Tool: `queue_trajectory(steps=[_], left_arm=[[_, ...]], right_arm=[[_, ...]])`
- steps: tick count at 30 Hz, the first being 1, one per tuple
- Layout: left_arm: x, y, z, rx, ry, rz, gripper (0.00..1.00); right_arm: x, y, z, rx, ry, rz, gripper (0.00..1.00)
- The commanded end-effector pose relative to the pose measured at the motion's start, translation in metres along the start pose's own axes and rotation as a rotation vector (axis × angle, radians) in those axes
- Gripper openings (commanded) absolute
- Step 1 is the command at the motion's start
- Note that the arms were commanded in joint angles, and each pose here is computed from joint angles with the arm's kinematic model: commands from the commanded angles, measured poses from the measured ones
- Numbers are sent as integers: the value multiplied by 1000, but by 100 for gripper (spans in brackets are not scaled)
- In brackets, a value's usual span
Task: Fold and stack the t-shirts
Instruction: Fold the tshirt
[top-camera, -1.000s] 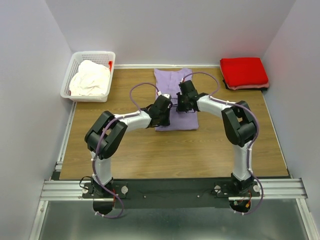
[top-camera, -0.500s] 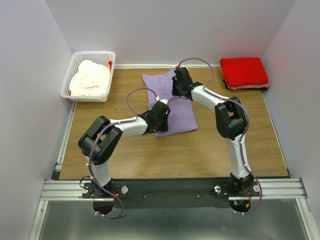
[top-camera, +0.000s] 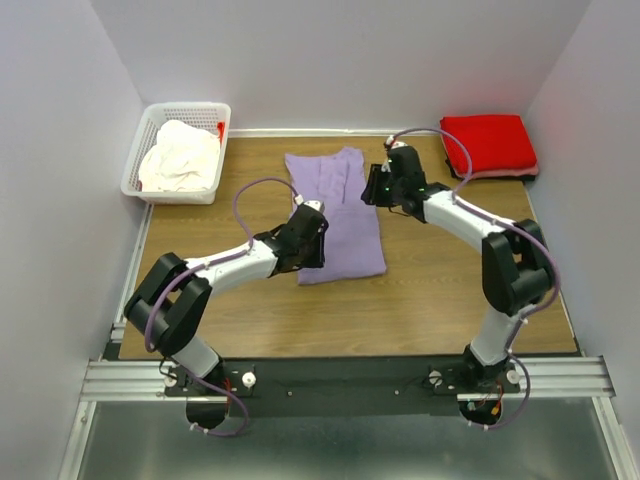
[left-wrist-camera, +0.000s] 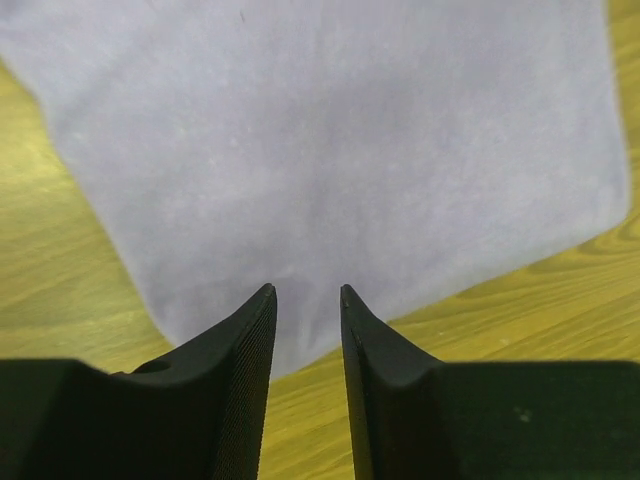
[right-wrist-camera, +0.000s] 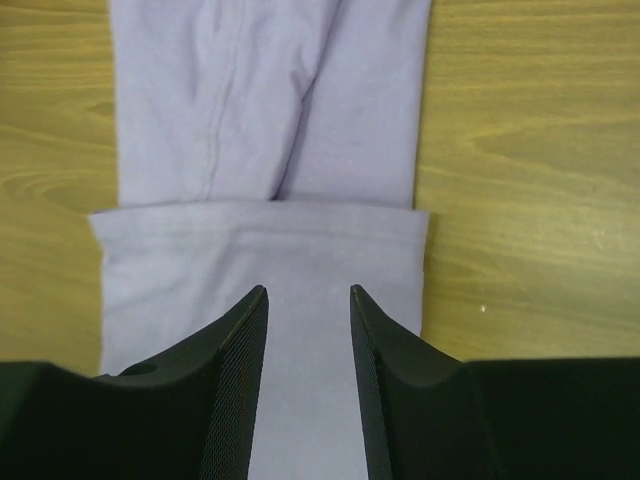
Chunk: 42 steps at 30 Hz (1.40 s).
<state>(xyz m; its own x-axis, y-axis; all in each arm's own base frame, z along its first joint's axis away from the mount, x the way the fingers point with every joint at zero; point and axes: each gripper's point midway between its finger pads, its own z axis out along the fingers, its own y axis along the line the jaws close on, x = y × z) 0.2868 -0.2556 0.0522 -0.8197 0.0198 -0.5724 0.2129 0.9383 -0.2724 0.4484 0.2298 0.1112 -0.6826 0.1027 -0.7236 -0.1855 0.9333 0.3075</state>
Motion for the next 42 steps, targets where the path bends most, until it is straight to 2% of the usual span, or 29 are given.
queue_trajectory(steps=[1, 2, 5, 6, 9, 12, 13, 16, 22, 25, 29, 33, 34, 35, 36, 37, 38, 39, 42], left_arm=[[-34, 10, -12, -7, -88, -63, 40], [-35, 12, -12, 1, -83, -68, 40], [-32, 8, -16, 52, -65, -82, 40], [-32, 6, -19, 66, -67, -84, 40], [-1, 0, -18, 144, 26, -82, 39], [18, 5, -15, 150, 63, -94, 33], [24, 7, -14, 146, 72, -99, 32], [46, 21, -8, 119, 114, -129, 32], [61, 46, -6, 62, 127, -197, 32], [58, 51, -10, 55, 108, -221, 31], [48, 52, -19, 48, 74, -227, 32], [24, 58, -38, -13, 0, -215, 52], [12, 61, -47, -37, -49, -211, 55], [1, 69, -54, -87, -83, -202, 65], [-10, 68, -66, -91, -127, -203, 68], [-19, 75, -73, -132, -170, -200, 78], [-32, 75, -88, -140, -217, -201, 82], [-35, 79, -90, -163, -228, -201, 86], [-63, 84, -130, -189, -373, -212, 94]], right_arm=[[-9, 27, -35, -210, -30, 72, 47], [8, 25, -39, -227, 3, 89, 47], [22, 42, -60, -366, 28, 102, 50], [43, 45, -64, -418, 73, 119, 50], [75, 49, -80, -511, 111, 160, 50], [91, 54, -89, -599, 117, 172, 54], [110, 51, -91, -619, 163, 183, 55], [145, 31, -81, -593, 226, 240, 55], [190, -19, -67, -534, 287, 438, 55], [195, -30, -68, -509, 285, 459, 55], [170, -20, -83, -541, 230, 433, 59], [149, -28, -98, -419, 198, 333, 67], [132, -34, -97, -364, 150, 301, 73], [127, -36, -102, -340, 138, 280, 76], [121, -36, -113, -318, 126, 255, 86], [105, -41, -116, -275, 80, 239, 96], [102, -43, -126, -245, 75, 237, 100], [102, -47, -126, -214, 80, 244, 100], [84, -55, -143, -131, 19, 226, 100]])
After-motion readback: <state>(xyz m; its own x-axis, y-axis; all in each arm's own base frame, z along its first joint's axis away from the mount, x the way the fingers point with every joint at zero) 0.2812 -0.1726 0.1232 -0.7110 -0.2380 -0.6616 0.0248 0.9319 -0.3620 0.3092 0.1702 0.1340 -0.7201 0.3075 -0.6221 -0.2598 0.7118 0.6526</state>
